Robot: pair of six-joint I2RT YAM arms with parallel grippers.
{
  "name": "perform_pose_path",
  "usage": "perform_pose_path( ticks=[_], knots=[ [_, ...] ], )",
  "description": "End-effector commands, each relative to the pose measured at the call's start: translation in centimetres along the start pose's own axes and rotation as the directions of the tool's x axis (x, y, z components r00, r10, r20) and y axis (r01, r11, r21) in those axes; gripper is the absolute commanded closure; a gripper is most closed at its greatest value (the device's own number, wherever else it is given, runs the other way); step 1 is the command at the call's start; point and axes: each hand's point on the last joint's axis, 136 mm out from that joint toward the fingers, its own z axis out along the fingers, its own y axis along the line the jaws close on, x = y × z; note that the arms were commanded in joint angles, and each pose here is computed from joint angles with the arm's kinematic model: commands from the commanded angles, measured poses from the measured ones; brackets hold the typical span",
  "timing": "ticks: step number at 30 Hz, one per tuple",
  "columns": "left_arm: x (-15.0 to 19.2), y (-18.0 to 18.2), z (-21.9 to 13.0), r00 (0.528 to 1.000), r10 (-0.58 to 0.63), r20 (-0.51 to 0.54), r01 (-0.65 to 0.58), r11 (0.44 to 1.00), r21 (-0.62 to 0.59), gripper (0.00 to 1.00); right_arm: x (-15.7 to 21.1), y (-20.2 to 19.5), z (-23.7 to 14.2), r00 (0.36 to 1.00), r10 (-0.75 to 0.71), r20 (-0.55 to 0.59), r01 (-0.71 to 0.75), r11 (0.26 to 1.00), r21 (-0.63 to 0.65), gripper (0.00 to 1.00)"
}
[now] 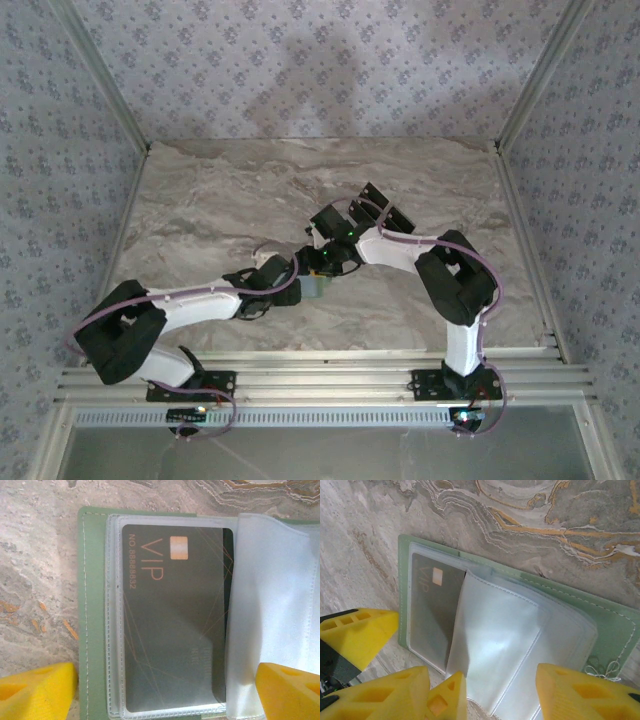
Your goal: Put the credit cards into the card holder
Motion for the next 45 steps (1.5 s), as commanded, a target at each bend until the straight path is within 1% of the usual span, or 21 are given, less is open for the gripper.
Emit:
perform_pose_path(
  ticks=[1, 10, 16, 26, 29, 37, 45],
  knots=[
    [0.9, 0.7, 0.3, 1.0, 0.007, -0.027, -0.008, 0.999, -0.036, 0.08, 0.3, -0.5, 0.9, 1.0, 0.022, -0.007, -0.022, 1.0, 0.014, 0.4],
    [0.9, 0.8, 0.3, 1.0, 0.004, -0.026, -0.005, 0.999, -0.036, 0.07, 1.0, -1.3, 2.7, 0.999, 0.034, -0.043, -0.033, 0.999, 0.027, 0.4],
    [0.5, 0.6, -0.2, 1.0, 0.006, -0.017, -0.006, 1.0, -0.023, 0.07, 1.1, -1.1, 2.9, 0.998, 0.046, -0.048, -0.045, 0.999, 0.011, 0.4],
    [-2.1, 0.8, -3.6, 0.996, -0.025, 0.091, 0.025, 1.0, 0.001, 0.02, 0.3, 0.7, 2.4, 0.997, 0.075, -0.036, -0.078, 0.994, -0.074, 0.4],
    [-2.3, 1.1, -4.0, 0.994, -0.029, 0.104, 0.029, 1.0, -0.003, 0.02, 0.2, 1.0, 2.4, 0.996, 0.081, -0.033, -0.084, 0.992, -0.089, 0.4],
    [-1.9, 1.4, -3.9, 0.995, -0.026, 0.094, 0.027, 1.0, -0.006, 0.02, 0.2, 1.1, 2.8, 0.995, 0.092, -0.04, -0.096, 0.991, -0.098, 0.4],
    [-1.3, 0.2, -2.6, 0.998, -0.001, 0.057, -0.001, 1.0, 0.029, 0.03, 0.6, 0.8, 3.8, 0.994, 0.097, -0.059, -0.102, 0.991, -0.09, 0.4]
  ],
)
